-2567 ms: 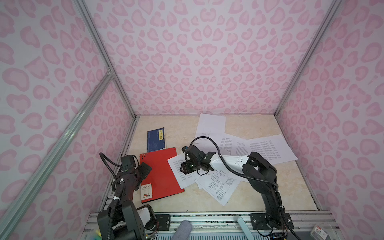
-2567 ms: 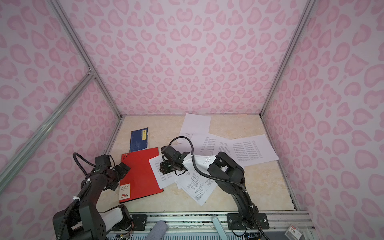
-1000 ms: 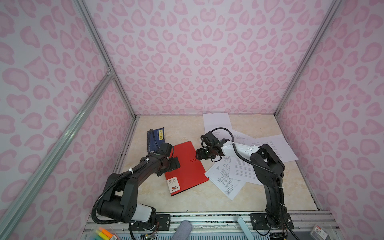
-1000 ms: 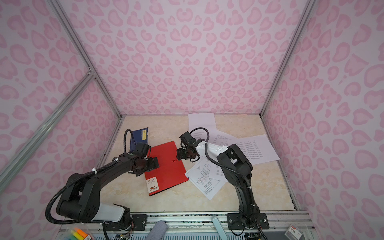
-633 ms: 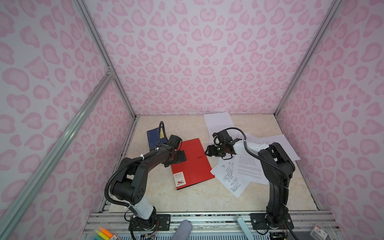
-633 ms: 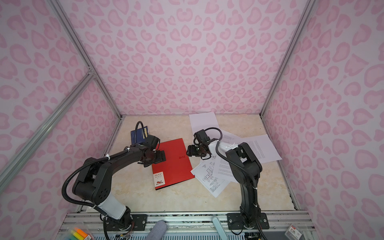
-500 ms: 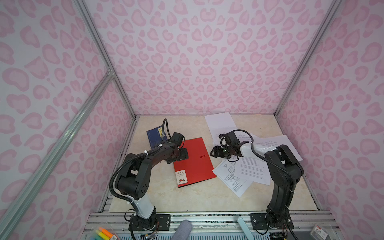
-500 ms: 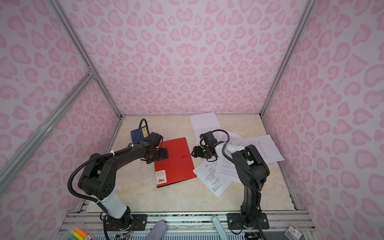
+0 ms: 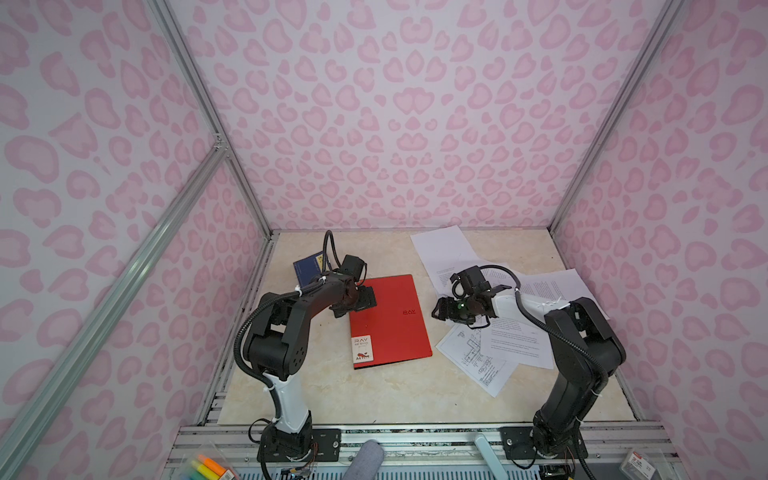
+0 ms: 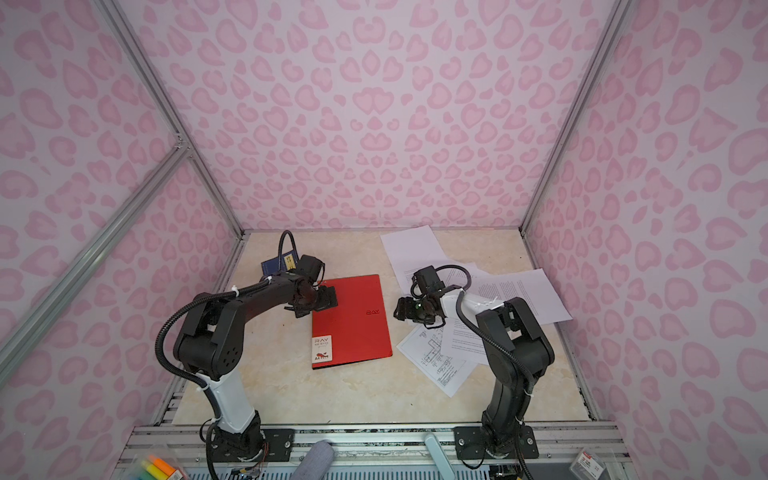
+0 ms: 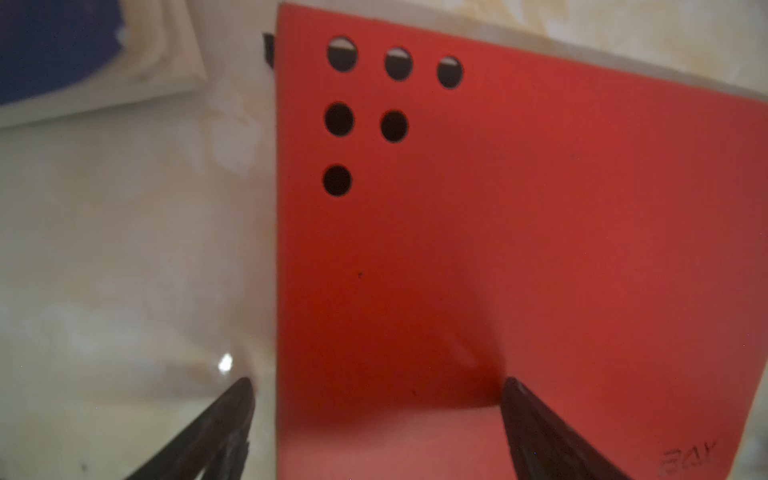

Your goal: Put the files into the folder

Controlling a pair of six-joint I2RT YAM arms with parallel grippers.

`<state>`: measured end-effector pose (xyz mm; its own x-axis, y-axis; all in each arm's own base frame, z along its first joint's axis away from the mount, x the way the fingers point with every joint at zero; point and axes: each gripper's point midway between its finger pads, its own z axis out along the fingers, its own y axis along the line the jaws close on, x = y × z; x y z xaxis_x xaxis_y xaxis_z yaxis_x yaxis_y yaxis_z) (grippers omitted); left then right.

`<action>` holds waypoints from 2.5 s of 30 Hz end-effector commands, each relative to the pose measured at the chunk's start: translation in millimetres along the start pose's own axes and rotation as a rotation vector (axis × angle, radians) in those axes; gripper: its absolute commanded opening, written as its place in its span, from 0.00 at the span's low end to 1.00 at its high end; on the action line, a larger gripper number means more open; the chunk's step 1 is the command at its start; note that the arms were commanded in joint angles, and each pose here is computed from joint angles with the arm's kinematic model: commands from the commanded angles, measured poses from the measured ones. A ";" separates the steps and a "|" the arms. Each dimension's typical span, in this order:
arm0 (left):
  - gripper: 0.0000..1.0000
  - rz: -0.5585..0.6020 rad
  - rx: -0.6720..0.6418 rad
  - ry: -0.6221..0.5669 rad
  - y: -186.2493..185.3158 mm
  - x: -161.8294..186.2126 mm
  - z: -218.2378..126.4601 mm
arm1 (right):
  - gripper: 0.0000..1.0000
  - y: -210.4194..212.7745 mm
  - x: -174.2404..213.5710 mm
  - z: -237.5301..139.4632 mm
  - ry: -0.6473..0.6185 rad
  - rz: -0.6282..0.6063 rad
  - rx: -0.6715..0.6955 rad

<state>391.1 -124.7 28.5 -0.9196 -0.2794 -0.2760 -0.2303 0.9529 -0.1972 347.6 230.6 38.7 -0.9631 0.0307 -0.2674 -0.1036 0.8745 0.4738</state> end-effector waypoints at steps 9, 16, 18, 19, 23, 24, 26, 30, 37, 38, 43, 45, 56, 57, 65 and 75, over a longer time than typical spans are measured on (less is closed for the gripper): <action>0.84 -0.060 0.085 0.054 -3.0 -2.8 11.6 | 0.73 36.7 -23.1 48.4 0.054 0.000 -0.042; 0.81 -0.081 0.111 0.071 -4.0 0.3 19.1 | 0.73 51.9 -17.2 60.4 0.096 0.014 -0.114; 0.80 -0.082 0.111 0.072 -4.0 0.1 19.9 | 0.73 56.7 -17.3 59.5 0.095 0.031 -0.144; 0.80 -0.083 0.109 0.072 -3.8 0.1 20.5 | 0.73 58.6 -18.5 58.0 0.090 0.036 -0.157; 0.80 -0.085 0.103 0.085 -2.1 3.3 25.5 | 0.73 68.8 -22.8 50.4 0.078 0.040 -0.197; 0.80 -0.086 0.102 0.087 -1.5 4.1 26.6 | 0.72 70.6 -24.3 47.3 0.075 0.039 -0.201; 0.80 -0.090 0.103 0.092 -0.9 6.3 28.4 | 0.72 74.6 -27.0 40.8 0.065 0.030 -0.199; 0.80 -0.096 0.108 0.101 -0.8 10.2 30.1 | 0.72 75.1 -32.1 28.7 0.052 0.022 -0.163; 0.80 -0.114 0.122 0.109 -2.3 13.0 29.2 | 0.73 82.1 -39.9 15.8 0.034 0.025 -0.160; 0.80 -0.117 0.129 0.112 -3.2 12.9 28.4 | 0.73 86.0 -41.2 13.2 0.029 0.024 -0.175; 0.82 -0.153 0.136 0.115 -4.2 8.6 20.8 | 0.79 120.3 -53.9 -9.4 -0.040 0.023 -0.389; 0.82 -0.166 0.139 0.120 -4.0 6.4 19.3 | 0.81 122.0 -55.4 -11.9 -0.066 0.003 -0.407; 0.81 -0.180 0.133 0.131 4.2 9.2 18.5 | 0.79 52.1 -29.6 33.8 0.001 0.043 -0.043; 0.81 -0.178 0.137 0.132 3.9 10.0 19.0 | 0.79 50.1 -28.4 37.7 0.004 0.048 -0.037; 0.81 -0.185 0.143 0.149 4.4 14.9 24.2 | 0.79 53.4 -23.3 55.6 0.032 0.065 -0.063; 0.80 -0.202 0.146 0.194 4.9 31.4 39.5 | 0.78 81.2 -34.0 42.2 0.008 0.079 -0.179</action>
<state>426.6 -133.7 21.5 -0.8727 -0.4169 -0.2543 -0.2766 0.8511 -0.4462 385.3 310.2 41.2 -0.9691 0.0983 -0.2265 -0.0552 0.8079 0.5867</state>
